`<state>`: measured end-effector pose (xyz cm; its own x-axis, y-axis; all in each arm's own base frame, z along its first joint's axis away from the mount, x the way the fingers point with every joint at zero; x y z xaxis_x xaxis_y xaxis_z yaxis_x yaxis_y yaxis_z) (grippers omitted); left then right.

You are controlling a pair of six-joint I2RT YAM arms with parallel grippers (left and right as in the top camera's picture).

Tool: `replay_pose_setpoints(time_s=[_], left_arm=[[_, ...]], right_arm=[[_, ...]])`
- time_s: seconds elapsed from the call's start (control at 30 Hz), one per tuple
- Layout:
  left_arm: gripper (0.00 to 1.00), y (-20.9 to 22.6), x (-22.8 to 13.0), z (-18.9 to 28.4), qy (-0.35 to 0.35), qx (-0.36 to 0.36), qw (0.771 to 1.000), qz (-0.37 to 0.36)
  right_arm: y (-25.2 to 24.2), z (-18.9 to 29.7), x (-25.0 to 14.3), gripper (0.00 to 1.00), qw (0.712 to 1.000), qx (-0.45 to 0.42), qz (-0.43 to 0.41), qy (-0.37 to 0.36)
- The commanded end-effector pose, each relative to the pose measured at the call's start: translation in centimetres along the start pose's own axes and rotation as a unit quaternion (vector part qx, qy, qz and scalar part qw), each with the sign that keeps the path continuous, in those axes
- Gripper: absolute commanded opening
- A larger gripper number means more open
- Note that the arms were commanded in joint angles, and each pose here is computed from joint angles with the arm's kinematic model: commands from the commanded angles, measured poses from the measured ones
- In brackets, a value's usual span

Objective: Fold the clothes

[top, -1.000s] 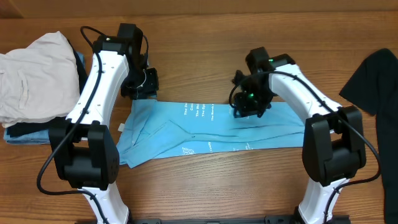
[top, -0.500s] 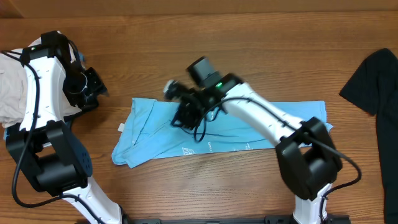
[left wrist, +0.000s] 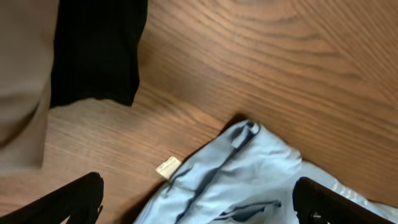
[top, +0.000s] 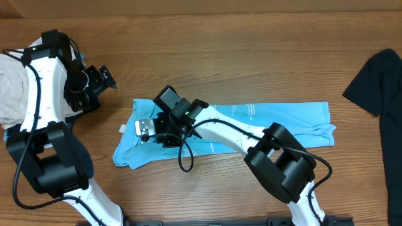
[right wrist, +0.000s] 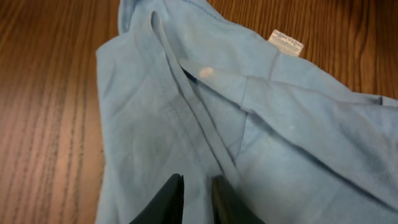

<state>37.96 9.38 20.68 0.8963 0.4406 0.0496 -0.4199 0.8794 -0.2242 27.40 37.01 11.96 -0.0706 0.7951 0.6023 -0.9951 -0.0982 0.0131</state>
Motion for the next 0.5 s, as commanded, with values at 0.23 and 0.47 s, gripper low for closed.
replay_pose_setpoints(time_s=[0.23, 0.47], left_arm=[[1.0, -0.2, 0.4, -0.3, -0.006, -0.007, 1.0, -0.003], [1.0, -0.2, 0.4, -0.3, -0.006, -0.007, 1.0, -0.003]], right_arm=[[-0.8, -2.5, -1.2, 0.19, 0.999, -0.008, 0.038, 0.018], [-1.2, -1.9, -0.9, 0.04, 0.998, -0.041, 0.04, 0.033]])
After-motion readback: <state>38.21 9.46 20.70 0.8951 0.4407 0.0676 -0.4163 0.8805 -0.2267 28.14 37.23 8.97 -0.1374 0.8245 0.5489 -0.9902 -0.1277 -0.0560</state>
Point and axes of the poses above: each gripper's point midway between its finger pads, its own z axis back along the fingers, its own y axis along the line the jaws close on, x = y × z, the point moved 10 cm from there along z, back along the fingers, and after that the axes turned 8 degrees about -z, right-handed, at the moved point
